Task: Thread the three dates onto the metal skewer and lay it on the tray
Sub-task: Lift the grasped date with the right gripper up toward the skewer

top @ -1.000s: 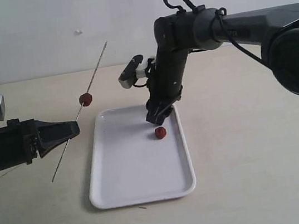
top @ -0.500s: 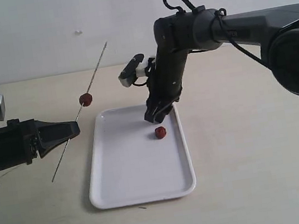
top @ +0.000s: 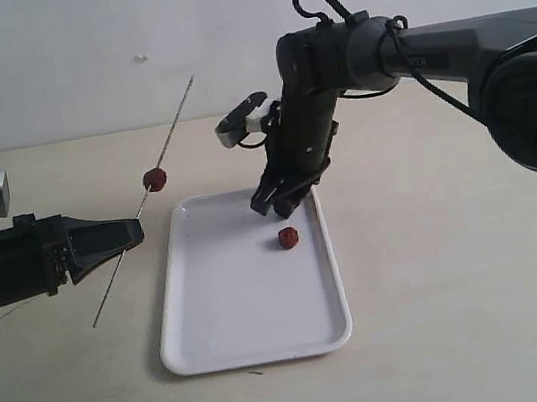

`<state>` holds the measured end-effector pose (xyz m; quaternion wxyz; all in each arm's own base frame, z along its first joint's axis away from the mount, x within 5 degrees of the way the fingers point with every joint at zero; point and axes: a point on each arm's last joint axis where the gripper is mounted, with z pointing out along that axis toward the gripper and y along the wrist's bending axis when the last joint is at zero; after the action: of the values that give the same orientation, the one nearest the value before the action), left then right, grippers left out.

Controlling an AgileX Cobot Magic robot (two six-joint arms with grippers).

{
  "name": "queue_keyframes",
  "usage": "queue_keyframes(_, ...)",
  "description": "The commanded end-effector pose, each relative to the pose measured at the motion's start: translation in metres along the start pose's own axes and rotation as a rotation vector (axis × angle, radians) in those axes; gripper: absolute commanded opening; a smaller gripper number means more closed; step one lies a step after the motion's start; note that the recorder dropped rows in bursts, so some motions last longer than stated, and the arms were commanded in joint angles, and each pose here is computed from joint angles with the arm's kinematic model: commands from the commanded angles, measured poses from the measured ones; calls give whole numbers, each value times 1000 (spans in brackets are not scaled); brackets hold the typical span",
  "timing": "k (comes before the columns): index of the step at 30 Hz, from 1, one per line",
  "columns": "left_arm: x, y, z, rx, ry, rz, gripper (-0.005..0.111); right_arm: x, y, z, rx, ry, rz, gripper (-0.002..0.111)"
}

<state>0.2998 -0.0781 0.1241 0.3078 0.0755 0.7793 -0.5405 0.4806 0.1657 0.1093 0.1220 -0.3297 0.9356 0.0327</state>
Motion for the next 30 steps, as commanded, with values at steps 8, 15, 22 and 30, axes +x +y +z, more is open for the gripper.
queue_keyframes(8,-1,-3,-1,17,-4,9,0,3,0,6,1,16,136,42)
queue_keyframes(15,-1,-3,-1,18,-2,10,0,5,0,6,2,39,130,32)
queue_keyframes(22,-1,-3,-1,18,-2,10,0,4,0,6,3,31,140,25)
queue_keyframes(30,0,-3,-1,20,6,9,0,4,0,6,6,23,178,22)
